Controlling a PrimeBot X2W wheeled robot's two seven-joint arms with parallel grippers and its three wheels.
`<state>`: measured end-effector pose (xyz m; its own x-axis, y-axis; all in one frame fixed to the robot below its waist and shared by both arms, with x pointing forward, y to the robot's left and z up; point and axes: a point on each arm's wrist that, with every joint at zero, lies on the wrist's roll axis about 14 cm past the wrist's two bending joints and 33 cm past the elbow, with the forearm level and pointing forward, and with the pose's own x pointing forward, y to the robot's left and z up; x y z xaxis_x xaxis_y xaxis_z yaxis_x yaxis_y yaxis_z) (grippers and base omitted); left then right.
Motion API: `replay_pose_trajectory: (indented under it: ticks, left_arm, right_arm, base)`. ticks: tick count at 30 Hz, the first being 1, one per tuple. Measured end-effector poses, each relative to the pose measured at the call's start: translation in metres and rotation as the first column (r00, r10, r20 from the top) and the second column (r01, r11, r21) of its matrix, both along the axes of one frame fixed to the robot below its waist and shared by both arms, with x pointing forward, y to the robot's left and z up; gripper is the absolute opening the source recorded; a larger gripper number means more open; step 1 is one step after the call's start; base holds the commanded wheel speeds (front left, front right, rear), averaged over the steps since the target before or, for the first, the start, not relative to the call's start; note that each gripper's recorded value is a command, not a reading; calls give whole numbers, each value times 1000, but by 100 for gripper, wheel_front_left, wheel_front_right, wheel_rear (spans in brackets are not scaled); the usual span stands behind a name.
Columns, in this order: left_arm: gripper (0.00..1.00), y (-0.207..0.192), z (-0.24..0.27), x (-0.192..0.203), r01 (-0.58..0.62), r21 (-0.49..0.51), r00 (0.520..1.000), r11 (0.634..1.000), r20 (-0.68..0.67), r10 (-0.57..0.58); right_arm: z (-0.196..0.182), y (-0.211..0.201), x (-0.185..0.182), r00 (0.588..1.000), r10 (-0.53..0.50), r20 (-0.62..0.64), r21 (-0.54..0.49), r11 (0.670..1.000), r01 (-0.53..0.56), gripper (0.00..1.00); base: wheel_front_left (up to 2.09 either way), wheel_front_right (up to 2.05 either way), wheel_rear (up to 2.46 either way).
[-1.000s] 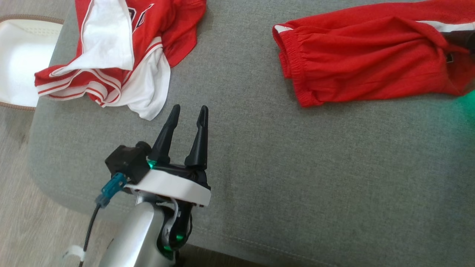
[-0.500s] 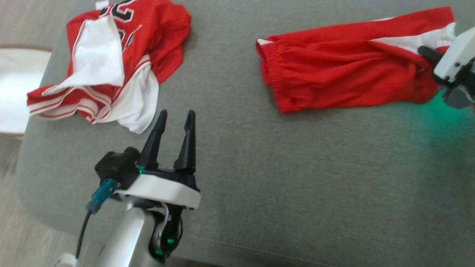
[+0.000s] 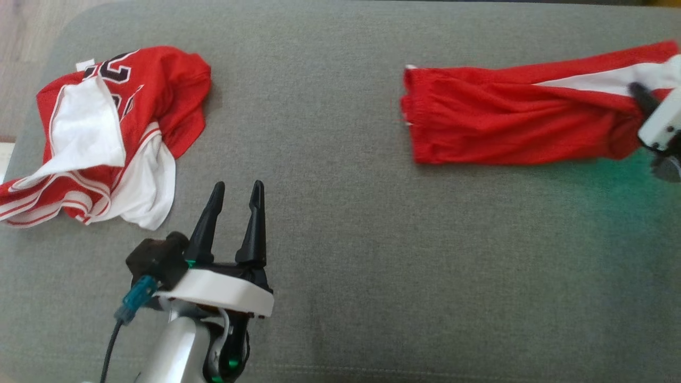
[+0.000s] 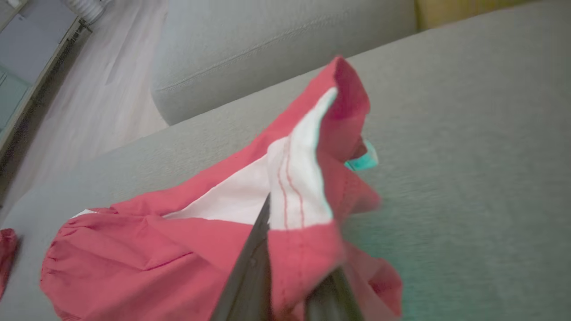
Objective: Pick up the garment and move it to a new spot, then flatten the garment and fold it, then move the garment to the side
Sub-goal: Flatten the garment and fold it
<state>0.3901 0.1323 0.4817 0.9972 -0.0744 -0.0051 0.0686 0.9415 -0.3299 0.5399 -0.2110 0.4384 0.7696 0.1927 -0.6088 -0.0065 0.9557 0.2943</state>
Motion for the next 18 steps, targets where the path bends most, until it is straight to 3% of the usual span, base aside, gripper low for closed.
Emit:
replay_pose_trajectory:
  ticks: [6, 11, 18]
  left_arm:
    - [100, 0, -5, -7, -3, -5, 1000, 1000, -18, 3]
    - [100, 7, -12, -16, -26, -16, 999, 1000, -45, 25]
    - [100, 21, -9, -24, -71, -14, 997, 997, -40, 70]
  right_arm:
    - [14, 11, 5, 993, 62, 102, -72, 996, -54, 0]
    - [26, 66, 14, 970, 191, 150, -74, 981, -182, 0]
    - [21, 156, 2, 914, 382, 136, -59, 924, -378, 0]
  base:
    - [0, 0, 0]
    - [0, 0, 0]
    - [0, 0, 0]
